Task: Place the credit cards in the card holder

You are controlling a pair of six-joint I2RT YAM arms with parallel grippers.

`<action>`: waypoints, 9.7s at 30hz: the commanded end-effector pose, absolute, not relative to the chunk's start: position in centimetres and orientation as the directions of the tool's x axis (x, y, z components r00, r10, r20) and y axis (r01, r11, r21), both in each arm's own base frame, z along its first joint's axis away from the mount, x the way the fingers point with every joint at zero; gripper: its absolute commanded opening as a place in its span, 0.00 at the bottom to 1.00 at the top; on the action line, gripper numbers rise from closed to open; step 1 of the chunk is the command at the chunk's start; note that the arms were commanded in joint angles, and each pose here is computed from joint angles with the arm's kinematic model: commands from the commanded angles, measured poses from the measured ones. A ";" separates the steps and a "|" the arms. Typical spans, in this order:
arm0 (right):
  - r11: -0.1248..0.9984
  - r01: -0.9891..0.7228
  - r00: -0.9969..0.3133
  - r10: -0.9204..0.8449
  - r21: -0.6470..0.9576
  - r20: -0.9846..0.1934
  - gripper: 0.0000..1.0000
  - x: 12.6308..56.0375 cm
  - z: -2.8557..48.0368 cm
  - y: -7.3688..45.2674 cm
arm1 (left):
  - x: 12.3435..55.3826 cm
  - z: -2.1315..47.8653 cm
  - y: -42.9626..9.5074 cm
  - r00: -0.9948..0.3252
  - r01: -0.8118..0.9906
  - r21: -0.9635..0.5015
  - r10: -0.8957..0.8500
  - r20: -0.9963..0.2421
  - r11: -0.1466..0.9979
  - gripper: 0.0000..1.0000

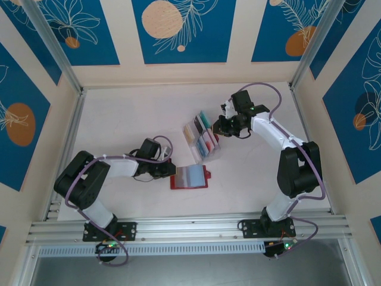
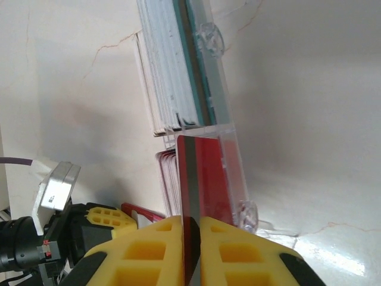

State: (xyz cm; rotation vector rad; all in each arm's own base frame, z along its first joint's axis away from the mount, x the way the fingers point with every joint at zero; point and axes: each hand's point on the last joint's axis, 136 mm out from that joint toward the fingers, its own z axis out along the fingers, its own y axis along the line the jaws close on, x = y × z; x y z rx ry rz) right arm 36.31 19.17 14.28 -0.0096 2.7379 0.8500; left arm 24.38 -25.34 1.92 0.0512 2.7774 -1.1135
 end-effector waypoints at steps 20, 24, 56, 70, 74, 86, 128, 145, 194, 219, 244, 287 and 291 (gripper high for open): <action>0.987 -0.002 -0.836 0.085 0.158 -0.542 0.00 35.6 20.4 14.2 | 22.5 -0.3 -23.8 -0.996 0.058 -0.623 -0.001 -0.093 0.780 0.03; 0.968 -0.136 -0.792 0.020 0.208 -0.610 0.00 32.8 22.7 17.2 | 22.5 0.4 -23.8 -0.994 0.082 -0.626 0.015 -0.111 0.775 0.03; 0.694 -0.247 -0.969 -0.161 0.676 -0.189 0.00 21.4 6.0 28.6 | 22.9 0.7 -22.6 -0.985 0.142 -0.533 0.065 -0.159 0.834 0.03; 0.751 -0.203 -0.979 -0.143 0.629 -0.146 0.00 21.4 3.9 27.5 | 22.7 0.4 -22.3 -0.984 0.148 -0.520 0.075 -0.159 0.841 0.03; 0.758 -0.199 -0.980 -0.143 0.622 -0.140 0.00 21.4 3.8 27.3 | 22.7 0.4 -22.2 -0.984 0.147 -0.521 0.073 -0.160 0.841 0.04; 0.736 -0.157 -0.987 -0.137 0.658 -0.083 0.00 21.5 2.9 28.3 | 22.5 0.1 -22.1 -0.985 0.144 -0.519 0.073 -0.155 0.843 0.03; 0.779 -0.085 -0.996 -0.089 0.621 -0.026 0.00 21.0 3.0 26.0 | 22.0 -0.2 -21.7 -0.986 0.143 -0.506 0.077 -0.149 0.851 0.03; 0.813 -0.073 -0.997 -0.077 0.577 -0.018 0.00 21.1 2.4 25.4 | 22.1 -0.3 -21.7 -0.986 0.141 -0.503 0.078 -0.145 0.853 0.03; 0.778 -0.017 -0.986 -0.118 0.628 0.119 0.00 18.5 0.5 27.1 | 21.5 -0.7 -21.4 -0.986 0.141 -0.496 0.080 -0.143 0.857 0.03; 0.885 0.056 -0.981 -0.036 0.463 0.189 0.00 16.5 -2.3 23.4 | 21.6 -0.8 -21.3 -0.986 0.143 -0.487 0.082 -0.144 0.862 0.03; 0.877 0.074 -0.977 -0.032 0.474 0.211 0.00 15.2 -2.0 22.6 | 21.4 -1.0 -21.1 -0.986 0.145 -0.480 0.084 -0.146 0.865 0.03; 0.847 0.141 -0.953 -0.024 0.512 0.301 0.00 14.4 -4.5 23.8 | 20.8 -1.1 -20.5 -0.981 0.160 -0.448 0.091 -0.171 0.880 0.03; 0.850 0.149 -0.959 -0.001 0.505 0.285 0.00 14.0 -4.3 23.5 | 20.5 -0.8 -21.3 -0.973 0.209 -0.444 0.139 -0.184 0.871 0.03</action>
